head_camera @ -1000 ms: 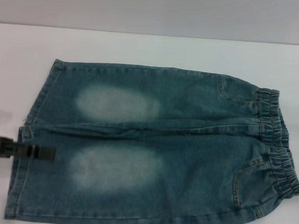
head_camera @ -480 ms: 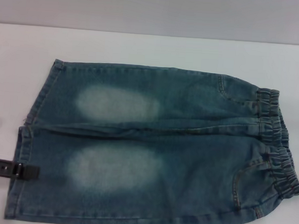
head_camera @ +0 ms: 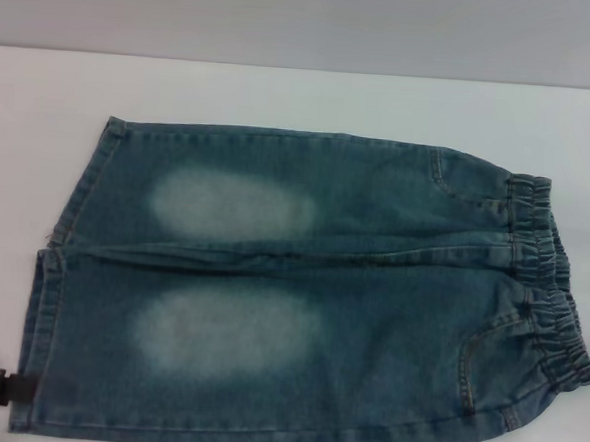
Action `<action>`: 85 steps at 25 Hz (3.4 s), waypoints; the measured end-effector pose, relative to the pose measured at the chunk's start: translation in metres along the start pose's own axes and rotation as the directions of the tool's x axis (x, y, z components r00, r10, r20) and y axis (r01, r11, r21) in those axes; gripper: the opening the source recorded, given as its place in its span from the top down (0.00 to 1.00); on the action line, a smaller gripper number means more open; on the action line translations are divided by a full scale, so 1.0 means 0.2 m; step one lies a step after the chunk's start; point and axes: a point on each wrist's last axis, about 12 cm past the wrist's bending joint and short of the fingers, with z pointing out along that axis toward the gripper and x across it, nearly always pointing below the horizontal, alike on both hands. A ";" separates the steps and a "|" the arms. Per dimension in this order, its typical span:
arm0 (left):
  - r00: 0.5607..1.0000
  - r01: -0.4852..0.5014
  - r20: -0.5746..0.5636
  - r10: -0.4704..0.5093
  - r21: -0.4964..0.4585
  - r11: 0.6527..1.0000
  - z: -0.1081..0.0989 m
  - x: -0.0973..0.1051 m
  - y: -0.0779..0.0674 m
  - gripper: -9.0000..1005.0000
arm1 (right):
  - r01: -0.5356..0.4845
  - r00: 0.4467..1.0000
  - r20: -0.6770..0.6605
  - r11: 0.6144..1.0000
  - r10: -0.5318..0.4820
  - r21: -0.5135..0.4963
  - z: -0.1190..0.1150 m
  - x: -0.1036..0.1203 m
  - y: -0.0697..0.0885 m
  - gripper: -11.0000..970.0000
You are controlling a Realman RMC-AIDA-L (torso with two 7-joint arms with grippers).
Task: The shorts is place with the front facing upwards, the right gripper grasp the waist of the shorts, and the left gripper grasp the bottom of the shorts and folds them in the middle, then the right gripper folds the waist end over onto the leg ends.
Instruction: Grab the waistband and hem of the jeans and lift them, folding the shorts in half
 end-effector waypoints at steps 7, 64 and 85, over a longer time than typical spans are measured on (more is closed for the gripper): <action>1.000 0.029 0.000 -0.029 -0.029 0.999 -0.01 0.06 0.03 0.19 | -0.004 1.000 0.000 1.000 0.004 -0.006 0.02 0.00 0.02 0.18; 0.998 -0.052 -0.018 0.052 0.007 0.999 0.19 -0.06 -0.01 0.19 | -0.006 0.999 -0.038 1.000 0.005 -0.017 0.06 0.02 0.05 0.18; 0.999 -0.037 -0.022 0.036 -0.026 0.999 0.20 -0.07 0.00 0.86 | -0.007 0.999 -0.042 1.000 0.007 0.003 0.05 0.03 0.03 0.18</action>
